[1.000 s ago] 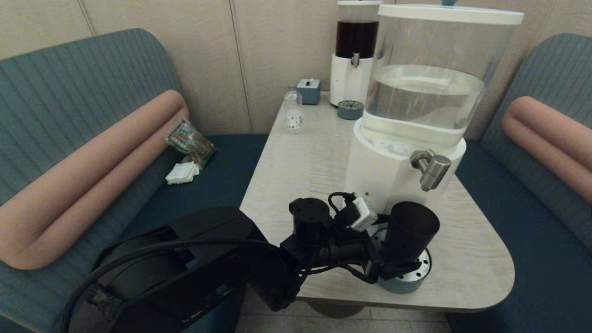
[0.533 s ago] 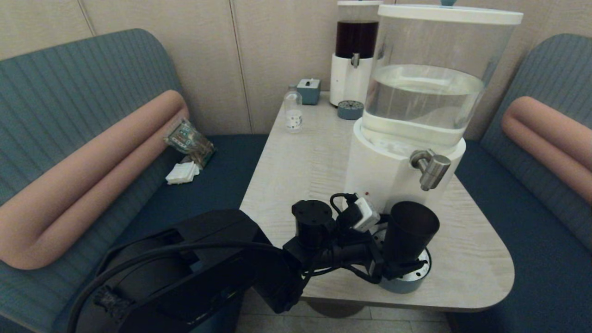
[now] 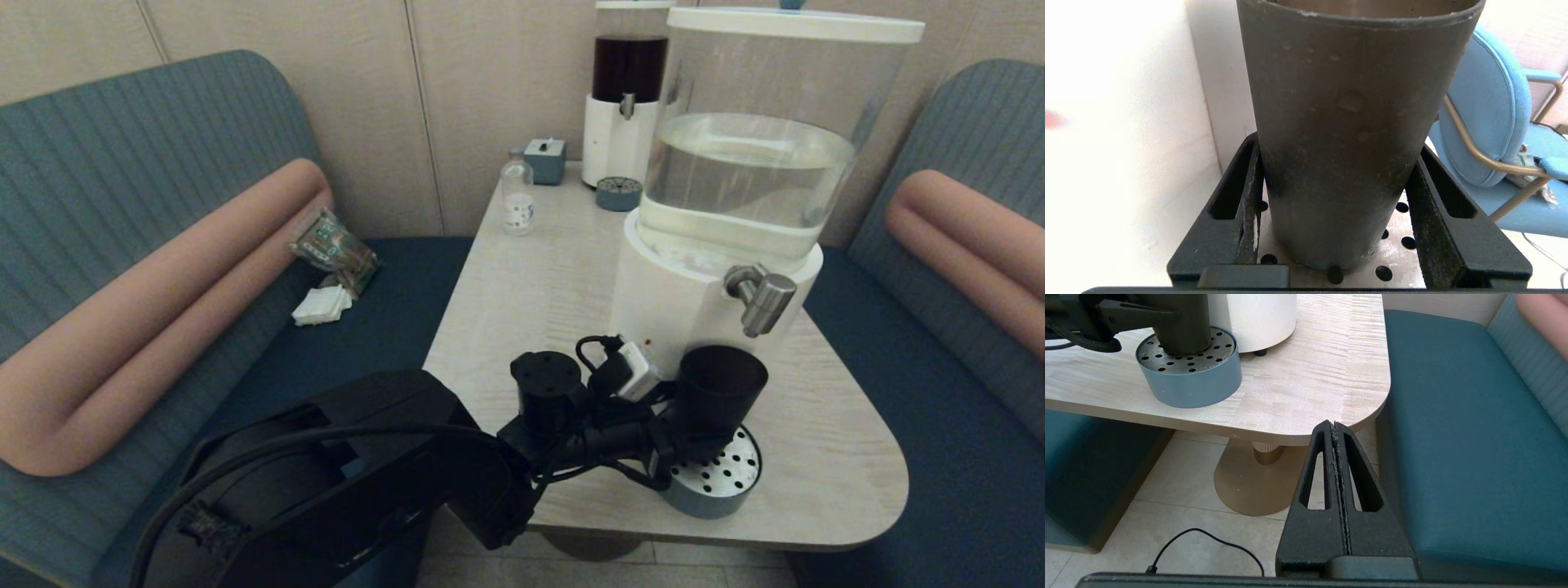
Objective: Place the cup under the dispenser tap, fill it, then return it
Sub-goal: Place the cup next to the water dispenser
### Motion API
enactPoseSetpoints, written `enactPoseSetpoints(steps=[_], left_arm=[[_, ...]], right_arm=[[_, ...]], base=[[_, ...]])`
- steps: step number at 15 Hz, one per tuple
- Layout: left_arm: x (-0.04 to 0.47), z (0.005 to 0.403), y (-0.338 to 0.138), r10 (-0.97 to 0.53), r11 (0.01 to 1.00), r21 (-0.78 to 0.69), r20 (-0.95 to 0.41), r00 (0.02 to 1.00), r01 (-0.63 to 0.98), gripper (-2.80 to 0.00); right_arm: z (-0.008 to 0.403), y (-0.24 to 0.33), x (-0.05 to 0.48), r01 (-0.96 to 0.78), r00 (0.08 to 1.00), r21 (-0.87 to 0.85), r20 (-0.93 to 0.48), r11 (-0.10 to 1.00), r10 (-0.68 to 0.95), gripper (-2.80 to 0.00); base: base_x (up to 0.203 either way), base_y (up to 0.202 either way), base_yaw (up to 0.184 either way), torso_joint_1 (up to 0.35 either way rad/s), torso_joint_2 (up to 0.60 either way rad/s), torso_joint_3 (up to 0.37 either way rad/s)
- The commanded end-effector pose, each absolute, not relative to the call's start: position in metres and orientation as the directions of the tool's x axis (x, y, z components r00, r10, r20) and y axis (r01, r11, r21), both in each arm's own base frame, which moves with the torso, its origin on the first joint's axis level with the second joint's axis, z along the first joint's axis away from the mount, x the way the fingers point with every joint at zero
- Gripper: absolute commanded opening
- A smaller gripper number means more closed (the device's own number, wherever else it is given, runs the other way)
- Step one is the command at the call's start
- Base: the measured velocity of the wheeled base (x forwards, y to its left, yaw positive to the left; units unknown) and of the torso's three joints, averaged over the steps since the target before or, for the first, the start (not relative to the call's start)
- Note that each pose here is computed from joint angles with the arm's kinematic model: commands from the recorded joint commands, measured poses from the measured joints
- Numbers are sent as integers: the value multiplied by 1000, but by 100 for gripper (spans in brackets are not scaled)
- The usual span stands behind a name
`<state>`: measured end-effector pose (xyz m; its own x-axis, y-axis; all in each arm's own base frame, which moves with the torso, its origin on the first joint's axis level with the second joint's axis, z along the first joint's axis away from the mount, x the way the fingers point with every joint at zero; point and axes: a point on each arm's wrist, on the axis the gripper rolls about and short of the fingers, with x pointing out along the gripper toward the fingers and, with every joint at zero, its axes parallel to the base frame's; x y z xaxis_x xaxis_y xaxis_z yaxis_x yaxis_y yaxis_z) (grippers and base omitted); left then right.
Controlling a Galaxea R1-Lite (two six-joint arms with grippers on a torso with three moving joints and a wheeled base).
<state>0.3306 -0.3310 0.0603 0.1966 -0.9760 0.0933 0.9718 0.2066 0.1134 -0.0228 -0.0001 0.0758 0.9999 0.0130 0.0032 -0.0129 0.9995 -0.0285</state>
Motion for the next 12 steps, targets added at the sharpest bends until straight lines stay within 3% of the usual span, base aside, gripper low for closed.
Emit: enactPoseSetpoints(steps=[1, 12], left_arm=[[329, 63, -330, -976, 200, 126, 113, 186, 972, -280], [299, 86, -304, -977, 194, 86, 108, 184, 977, -280]], right_arm=[[76, 0, -23, -14, 1000, -29, 6, 999, 14, -280], [76, 0, -23, -14, 1000, -28, 6, 1000, 14, -280]], base=[[0, 0, 0, 0, 0, 0], [0, 0, 0, 0, 0, 0]])
